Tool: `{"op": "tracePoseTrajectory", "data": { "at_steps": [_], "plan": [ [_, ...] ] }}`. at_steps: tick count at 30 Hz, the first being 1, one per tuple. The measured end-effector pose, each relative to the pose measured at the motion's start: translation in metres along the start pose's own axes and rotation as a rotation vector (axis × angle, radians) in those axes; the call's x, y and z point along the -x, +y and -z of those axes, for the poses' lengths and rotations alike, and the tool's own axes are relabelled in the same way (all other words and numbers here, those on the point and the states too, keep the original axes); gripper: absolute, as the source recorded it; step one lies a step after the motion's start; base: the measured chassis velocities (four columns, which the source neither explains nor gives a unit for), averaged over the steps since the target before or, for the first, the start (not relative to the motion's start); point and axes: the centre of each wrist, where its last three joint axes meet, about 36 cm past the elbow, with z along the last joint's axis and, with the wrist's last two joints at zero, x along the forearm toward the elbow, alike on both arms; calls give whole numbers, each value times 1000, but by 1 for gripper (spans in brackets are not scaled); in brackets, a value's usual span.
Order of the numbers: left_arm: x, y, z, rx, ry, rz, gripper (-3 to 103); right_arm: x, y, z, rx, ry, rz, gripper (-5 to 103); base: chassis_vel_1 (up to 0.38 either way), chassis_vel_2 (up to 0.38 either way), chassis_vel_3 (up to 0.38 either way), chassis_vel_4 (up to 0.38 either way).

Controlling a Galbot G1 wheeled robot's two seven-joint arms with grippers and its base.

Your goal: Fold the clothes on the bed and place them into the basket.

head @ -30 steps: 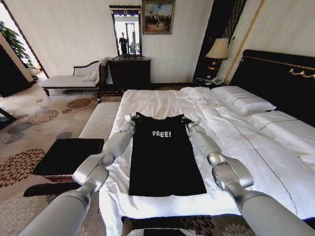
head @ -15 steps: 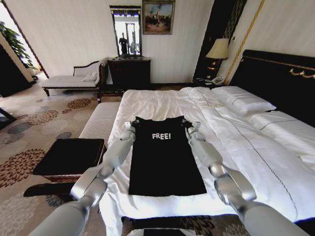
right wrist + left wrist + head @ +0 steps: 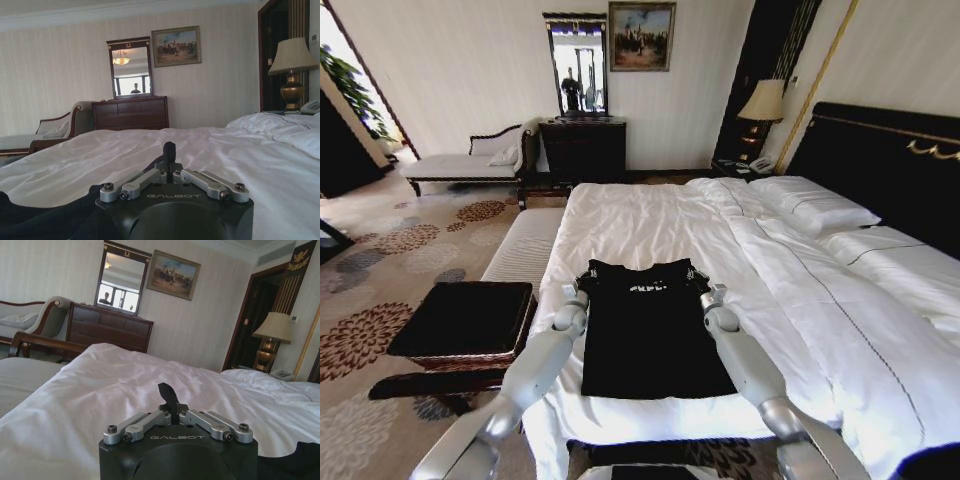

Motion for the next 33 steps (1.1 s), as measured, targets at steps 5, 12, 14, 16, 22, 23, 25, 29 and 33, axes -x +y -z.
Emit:
{"op": "tracePoseTrajectory", "data": {
  "at_steps": [5,12,14,16,22,23,25,29,33],
  "plan": [
    [-50,7,-10,23,1,-4,2,-49,5,-8,10,5,-7,0,0,0,0,0],
    [-118,9,-33,59,28,8,2,-104,7,-16,15,28,-27,0,0,0,0,0],
    [-142,10,-45,96,31,1,2,-132,7,-22,19,49,-39,0,0,0,0,0],
    [-150,9,-49,102,38,-3,2,-142,7,-24,19,58,-43,0,0,0,0,0],
    [-190,0,-63,127,65,-24,2,-188,19,-33,34,85,-57,0,0,0,0,0],
    [-197,0,-65,130,69,-23,2,-194,22,-33,40,84,-61,0,0,0,0,0],
    [-205,-1,-64,131,70,-25,2,-200,23,-32,45,82,-65,0,0,0,0,0],
    [-228,-9,-60,130,65,-34,2,-212,21,-25,58,63,-90,0,0,0,0,0],
    [-235,-12,-61,137,60,-32,2,-220,21,-21,65,57,-98,0,0,0,0,0]
  ]
}}
